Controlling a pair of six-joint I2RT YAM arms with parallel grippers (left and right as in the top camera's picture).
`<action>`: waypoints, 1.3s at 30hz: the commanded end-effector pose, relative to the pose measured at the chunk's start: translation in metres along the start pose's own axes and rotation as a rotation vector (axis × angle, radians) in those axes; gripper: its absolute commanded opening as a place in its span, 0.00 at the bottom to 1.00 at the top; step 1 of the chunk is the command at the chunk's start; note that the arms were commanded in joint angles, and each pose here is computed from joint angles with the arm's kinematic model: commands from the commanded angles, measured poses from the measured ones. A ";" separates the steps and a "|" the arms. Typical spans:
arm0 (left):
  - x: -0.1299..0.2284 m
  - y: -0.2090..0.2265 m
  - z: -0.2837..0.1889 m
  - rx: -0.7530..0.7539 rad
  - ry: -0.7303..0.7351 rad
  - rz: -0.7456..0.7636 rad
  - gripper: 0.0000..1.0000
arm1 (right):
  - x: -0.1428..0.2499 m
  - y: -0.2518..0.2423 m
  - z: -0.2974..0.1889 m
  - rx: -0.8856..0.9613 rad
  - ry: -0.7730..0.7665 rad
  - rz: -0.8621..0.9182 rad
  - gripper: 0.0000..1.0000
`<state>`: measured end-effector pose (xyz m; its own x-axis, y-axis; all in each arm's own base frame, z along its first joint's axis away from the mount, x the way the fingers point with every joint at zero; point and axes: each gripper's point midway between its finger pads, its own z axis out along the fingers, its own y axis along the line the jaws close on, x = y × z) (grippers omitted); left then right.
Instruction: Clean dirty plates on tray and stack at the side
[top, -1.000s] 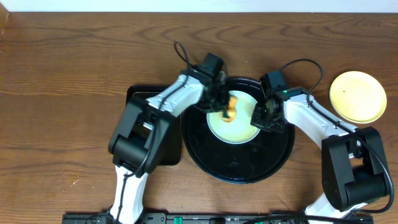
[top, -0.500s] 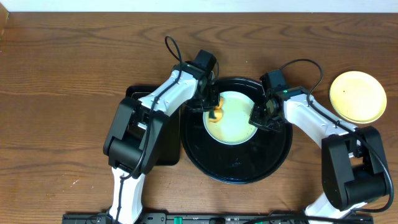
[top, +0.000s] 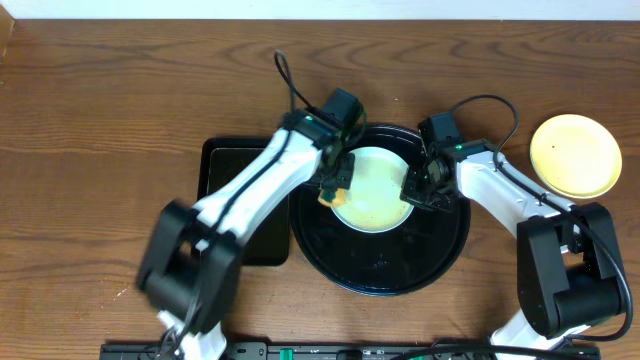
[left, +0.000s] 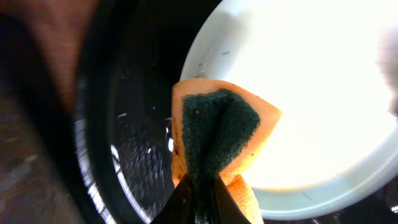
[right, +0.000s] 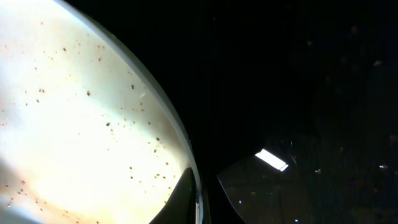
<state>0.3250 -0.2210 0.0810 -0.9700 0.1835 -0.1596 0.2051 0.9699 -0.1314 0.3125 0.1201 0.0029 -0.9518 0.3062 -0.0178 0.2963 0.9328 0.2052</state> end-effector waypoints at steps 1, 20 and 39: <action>-0.007 0.010 -0.056 -0.037 -0.134 0.024 0.07 | 0.000 -0.025 0.017 0.099 -0.005 -0.057 0.01; 0.012 0.099 -0.089 -0.276 -0.132 -0.158 0.08 | -0.063 -0.006 -0.082 0.108 -0.400 -0.147 0.01; 0.018 0.102 -0.089 -0.287 -0.104 -0.134 0.09 | 0.011 0.027 -0.076 -0.259 -0.095 0.264 0.77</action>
<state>0.3189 -0.1112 0.1564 -0.9600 0.0402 -0.2771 0.0157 0.9958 0.0902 0.3154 0.1218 0.0942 -0.8579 0.4888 -0.1583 0.3986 0.8275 0.3954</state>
